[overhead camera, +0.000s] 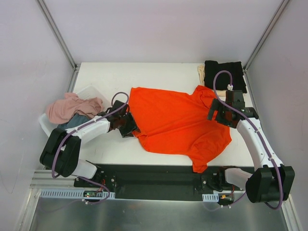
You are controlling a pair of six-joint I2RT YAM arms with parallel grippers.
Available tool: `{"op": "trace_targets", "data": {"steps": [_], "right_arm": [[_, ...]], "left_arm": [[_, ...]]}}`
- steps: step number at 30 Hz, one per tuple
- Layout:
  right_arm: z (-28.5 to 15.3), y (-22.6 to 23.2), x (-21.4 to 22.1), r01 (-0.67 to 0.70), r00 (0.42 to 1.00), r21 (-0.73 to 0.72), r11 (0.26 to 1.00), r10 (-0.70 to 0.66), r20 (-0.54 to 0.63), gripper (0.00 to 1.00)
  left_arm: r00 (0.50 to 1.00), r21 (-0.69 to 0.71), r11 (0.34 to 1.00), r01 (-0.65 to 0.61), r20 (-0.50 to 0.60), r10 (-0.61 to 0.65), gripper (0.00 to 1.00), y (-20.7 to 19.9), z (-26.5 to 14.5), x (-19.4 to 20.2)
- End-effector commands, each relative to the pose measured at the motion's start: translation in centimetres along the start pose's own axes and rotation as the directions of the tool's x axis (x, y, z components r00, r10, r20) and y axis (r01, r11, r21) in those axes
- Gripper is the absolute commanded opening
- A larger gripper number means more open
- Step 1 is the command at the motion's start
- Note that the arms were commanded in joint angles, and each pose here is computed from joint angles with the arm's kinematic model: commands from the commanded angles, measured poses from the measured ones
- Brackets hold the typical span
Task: Fold and stack the t-shirts
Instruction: Flatten out the tshirt
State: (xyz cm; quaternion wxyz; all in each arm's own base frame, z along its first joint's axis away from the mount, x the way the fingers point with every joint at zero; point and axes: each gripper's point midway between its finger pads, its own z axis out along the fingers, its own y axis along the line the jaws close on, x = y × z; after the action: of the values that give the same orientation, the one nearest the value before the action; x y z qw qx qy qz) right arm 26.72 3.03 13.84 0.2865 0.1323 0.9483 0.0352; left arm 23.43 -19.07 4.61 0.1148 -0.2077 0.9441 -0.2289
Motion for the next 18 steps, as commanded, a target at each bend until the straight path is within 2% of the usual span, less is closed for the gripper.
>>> {"op": "trace_targets", "data": {"steps": [1, 3, 4, 9, 12, 18], "right_arm": [[-0.3, 0.2, 0.1, -0.015, 1.000, 0.002, 1.000, 0.015, 0.006, 0.97], [-0.3, -0.1, 0.1, -0.018, 1.000, 0.011, 1.000, 0.018, 0.009, 0.97], [-0.4, -0.1, 0.1, -0.015, 1.000, 0.012, 1.000, 0.015, 0.013, 0.97], [-0.2, -0.3, 0.5, -0.018, 1.000, 0.019, 1.000, 0.018, 0.001, 0.97], [-0.2, -0.3, 0.5, -0.020, 1.000, 0.023, 1.000, 0.020, 0.001, 0.96], [-0.1, -0.1, 0.6, -0.018, 1.000, 0.012, 1.000, 0.018, -0.007, 0.97]], "left_arm": [[0.999, 0.089, 0.996, 0.002, -0.033, 0.001, 0.40, -2.1, 0.6, -0.1], [0.999, 0.096, 0.995, 0.006, -0.043, -0.001, 0.27, -2.2, 0.5, 0.1], [0.999, 0.090, 0.996, 0.011, -0.051, -0.007, 0.24, -1.9, 0.6, 0.3], [0.997, 0.097, 0.995, 0.032, -0.077, -0.025, 0.20, -1.3, 0.3, 1.3], [0.996, 0.097, 0.994, 0.040, -0.079, -0.032, 0.01, -0.9, 0.0, 1.8], [0.999, 0.098, 0.995, 0.025, -0.037, -0.021, 0.00, -0.1, -1.7, 2.1]]}}
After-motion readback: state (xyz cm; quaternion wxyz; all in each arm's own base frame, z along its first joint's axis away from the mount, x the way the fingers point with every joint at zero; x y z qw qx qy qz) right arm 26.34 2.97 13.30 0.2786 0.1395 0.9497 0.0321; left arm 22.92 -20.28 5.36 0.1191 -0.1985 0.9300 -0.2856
